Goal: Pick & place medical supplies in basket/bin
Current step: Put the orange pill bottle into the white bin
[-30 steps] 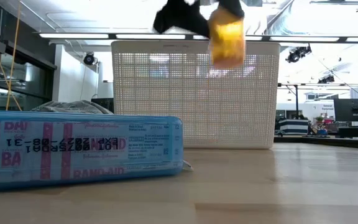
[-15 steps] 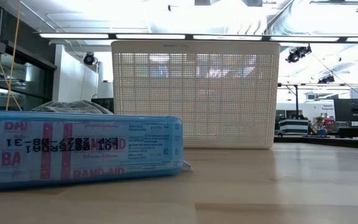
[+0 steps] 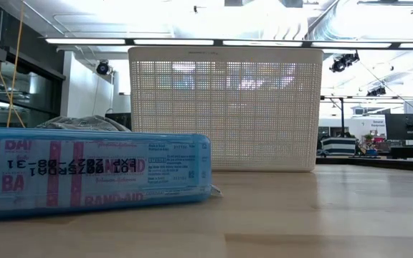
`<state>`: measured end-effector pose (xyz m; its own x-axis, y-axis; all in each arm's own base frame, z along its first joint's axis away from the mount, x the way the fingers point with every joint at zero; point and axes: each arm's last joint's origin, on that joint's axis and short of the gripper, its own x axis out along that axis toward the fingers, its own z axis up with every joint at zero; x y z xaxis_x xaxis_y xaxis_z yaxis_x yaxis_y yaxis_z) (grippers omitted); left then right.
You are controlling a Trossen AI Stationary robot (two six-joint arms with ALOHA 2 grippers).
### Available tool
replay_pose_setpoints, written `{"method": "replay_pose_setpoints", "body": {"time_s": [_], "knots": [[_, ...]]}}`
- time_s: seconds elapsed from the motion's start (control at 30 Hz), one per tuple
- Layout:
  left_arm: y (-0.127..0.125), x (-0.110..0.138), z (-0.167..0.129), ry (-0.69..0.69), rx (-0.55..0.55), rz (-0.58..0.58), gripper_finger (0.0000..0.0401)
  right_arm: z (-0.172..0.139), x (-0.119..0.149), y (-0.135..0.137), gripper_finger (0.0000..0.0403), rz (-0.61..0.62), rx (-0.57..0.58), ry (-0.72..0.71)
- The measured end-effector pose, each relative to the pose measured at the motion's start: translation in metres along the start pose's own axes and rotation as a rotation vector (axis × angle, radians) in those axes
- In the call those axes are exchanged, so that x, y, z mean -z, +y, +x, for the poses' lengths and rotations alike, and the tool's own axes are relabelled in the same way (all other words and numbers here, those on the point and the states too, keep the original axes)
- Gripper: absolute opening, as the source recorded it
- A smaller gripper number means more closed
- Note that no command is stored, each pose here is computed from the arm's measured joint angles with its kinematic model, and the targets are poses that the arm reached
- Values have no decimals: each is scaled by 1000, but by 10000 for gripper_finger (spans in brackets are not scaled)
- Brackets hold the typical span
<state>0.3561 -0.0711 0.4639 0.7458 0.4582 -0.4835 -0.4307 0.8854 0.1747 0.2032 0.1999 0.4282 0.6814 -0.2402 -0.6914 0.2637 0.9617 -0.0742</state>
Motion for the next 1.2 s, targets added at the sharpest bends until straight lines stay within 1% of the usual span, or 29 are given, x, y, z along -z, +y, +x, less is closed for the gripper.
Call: {"method": "replay_pose_setpoints", "body": {"time_s": [0.13,0.2,0.4,0.6,0.8,0.9,1.03,1.13,1.2], "knots": [[35,-9,4,-15,-42,-50,276,0,0,0,140,-2,0,1],[54,-11,4,-6,-48,-79,276,0,0,0,140,-4,0,1],[102,-16,18,19,-70,-164,276,0,0,0,140,-29,11,-16],[151,-14,37,72,-78,-246,276,1,-2,-1,140,-79,46,-54],[196,-7,59,123,-68,-357,276,2,-4,-3,140,-79,70,-74],[216,-4,69,138,-54,-397,276,3,-5,-4,140,-79,78,-77],[235,6,93,192,-39,-435,276,4,-6,-5,140,-80,102,-99],[242,13,113,239,0,-457,276,6,-8,-7,140,-85,120,-109],[241,18,128,271,28,-458,276,7,-9,-8,140,-85,127,-109]]}}
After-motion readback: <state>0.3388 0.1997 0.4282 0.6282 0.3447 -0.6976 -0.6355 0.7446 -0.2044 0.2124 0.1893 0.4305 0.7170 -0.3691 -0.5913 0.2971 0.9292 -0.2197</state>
